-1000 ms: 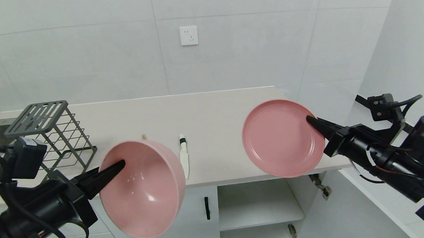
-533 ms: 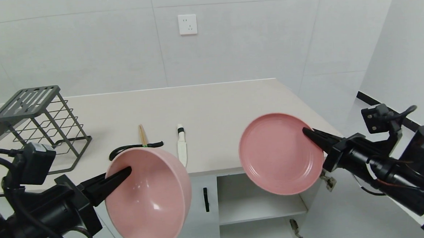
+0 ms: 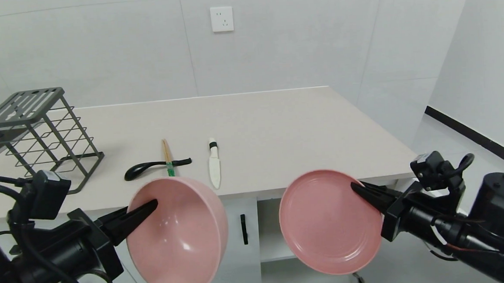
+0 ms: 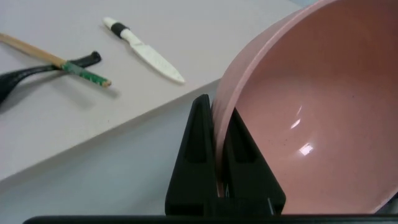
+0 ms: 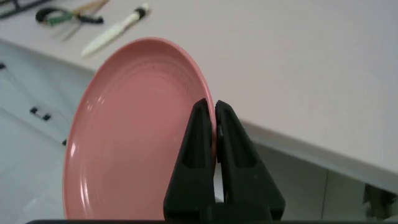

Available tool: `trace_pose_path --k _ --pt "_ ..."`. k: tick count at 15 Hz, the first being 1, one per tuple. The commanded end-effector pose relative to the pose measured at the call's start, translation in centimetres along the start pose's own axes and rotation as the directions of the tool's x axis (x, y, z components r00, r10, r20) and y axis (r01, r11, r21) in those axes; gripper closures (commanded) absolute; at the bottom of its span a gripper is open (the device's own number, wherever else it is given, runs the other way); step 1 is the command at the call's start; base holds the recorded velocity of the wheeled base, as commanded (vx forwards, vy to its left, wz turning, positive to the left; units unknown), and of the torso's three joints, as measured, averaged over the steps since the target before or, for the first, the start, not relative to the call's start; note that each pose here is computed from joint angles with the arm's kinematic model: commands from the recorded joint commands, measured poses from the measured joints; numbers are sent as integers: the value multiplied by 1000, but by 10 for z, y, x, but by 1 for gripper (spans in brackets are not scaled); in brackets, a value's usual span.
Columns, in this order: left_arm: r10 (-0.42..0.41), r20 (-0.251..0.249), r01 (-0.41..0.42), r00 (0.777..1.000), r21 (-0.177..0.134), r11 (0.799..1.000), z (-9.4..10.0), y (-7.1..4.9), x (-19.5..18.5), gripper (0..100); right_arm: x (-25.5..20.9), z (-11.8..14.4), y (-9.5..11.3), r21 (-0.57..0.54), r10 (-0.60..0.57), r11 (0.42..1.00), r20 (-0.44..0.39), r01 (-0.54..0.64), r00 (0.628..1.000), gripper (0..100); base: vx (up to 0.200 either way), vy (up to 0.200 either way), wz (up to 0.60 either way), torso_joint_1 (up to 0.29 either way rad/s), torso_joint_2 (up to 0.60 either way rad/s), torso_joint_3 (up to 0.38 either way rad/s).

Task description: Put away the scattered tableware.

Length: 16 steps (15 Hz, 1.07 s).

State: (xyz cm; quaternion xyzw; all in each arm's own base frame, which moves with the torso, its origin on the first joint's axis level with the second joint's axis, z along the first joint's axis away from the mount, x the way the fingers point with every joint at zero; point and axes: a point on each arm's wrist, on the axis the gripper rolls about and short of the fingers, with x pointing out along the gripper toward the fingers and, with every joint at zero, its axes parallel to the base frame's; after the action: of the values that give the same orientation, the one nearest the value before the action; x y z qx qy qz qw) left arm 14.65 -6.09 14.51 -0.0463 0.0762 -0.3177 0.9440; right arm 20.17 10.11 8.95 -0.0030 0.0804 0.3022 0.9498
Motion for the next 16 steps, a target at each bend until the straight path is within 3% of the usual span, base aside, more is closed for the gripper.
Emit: trace_pose_path --k 1,3,6,7,16 --pt "0 -4 0 1000 -1 1000 -1 0 1 100 3 -9 1 -6 5 1000 -43 -5 999 100 0 0 0 -251 481 227" --pt "1 -29 -1 1000 9 1000 -5 1 1 100 3 -9 1 -5 5 1000 -45 -5 999 100 0 0 0 -251 498 237" --pt "8 -106 6 994 129 992 -21 2 1 100 3 -10 1 -5 8 1000 -48 -8 999 100 0 0 0 -248 481 224" --pt "10 -126 8 992 148 989 -25 3 2 100 4 -10 1 -5 8 1000 -49 -8 999 100 0 0 0 -144 276 119" --pt "13 -167 12 986 146 989 -32 5 5 100 7 -15 4 -5 21 1000 -70 -21 997 100 0 0 0 -229 389 172"
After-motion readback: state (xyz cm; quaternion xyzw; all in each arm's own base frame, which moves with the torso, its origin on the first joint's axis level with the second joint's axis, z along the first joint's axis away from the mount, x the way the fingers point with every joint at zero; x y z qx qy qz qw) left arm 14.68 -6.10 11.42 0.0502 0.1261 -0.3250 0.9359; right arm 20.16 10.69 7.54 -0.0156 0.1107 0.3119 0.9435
